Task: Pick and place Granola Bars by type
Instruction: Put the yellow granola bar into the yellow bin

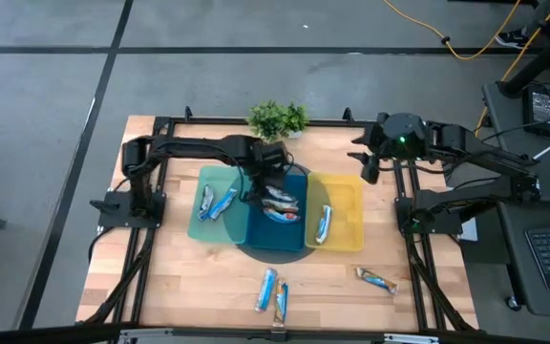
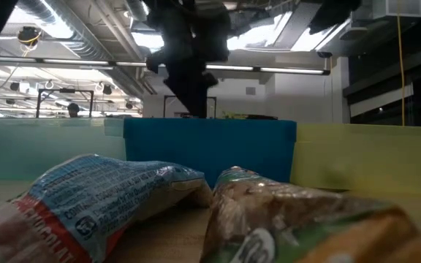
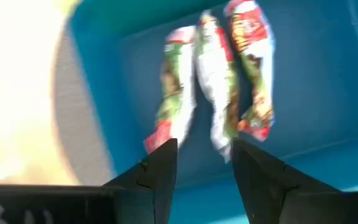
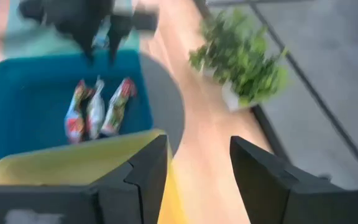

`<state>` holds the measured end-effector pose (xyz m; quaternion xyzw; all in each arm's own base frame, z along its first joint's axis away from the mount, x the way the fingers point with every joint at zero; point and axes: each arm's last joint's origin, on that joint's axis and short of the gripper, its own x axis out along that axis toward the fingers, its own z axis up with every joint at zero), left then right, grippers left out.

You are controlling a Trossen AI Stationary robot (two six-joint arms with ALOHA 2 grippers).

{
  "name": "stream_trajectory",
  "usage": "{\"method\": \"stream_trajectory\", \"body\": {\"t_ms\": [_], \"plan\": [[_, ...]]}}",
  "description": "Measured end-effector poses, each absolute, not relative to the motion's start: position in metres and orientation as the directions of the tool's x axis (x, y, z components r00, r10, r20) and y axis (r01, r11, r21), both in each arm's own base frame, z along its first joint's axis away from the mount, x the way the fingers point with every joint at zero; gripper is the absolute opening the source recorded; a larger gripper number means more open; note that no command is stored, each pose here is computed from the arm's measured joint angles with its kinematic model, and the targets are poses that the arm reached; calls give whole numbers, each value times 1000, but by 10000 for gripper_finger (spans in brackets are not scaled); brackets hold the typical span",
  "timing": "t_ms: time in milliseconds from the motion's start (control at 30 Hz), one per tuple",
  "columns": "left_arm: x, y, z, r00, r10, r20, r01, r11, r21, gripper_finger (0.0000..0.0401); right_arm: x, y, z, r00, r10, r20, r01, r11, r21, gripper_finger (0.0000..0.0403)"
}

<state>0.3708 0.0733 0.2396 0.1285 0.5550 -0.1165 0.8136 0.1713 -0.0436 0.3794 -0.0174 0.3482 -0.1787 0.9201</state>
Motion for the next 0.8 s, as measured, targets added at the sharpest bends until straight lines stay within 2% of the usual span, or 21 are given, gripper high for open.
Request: {"method": "stream_trajectory", "body": {"t_ms": [267, 600, 800], "plan": [[350, 76, 285, 457, 110, -882, 222, 947, 233, 139, 144, -8, 375, 646, -239, -725, 301, 953, -46, 172], [331, 75, 319, 557, 101, -825, 141, 967, 214, 139, 145, 53, 353, 486, -97, -869, 203, 979, 4, 117], [321, 73, 334, 596, 119, -794, 95, 972, 217, 139, 148, 89, 340, 380, 43, -924, 218, 967, 134, 104]]}}
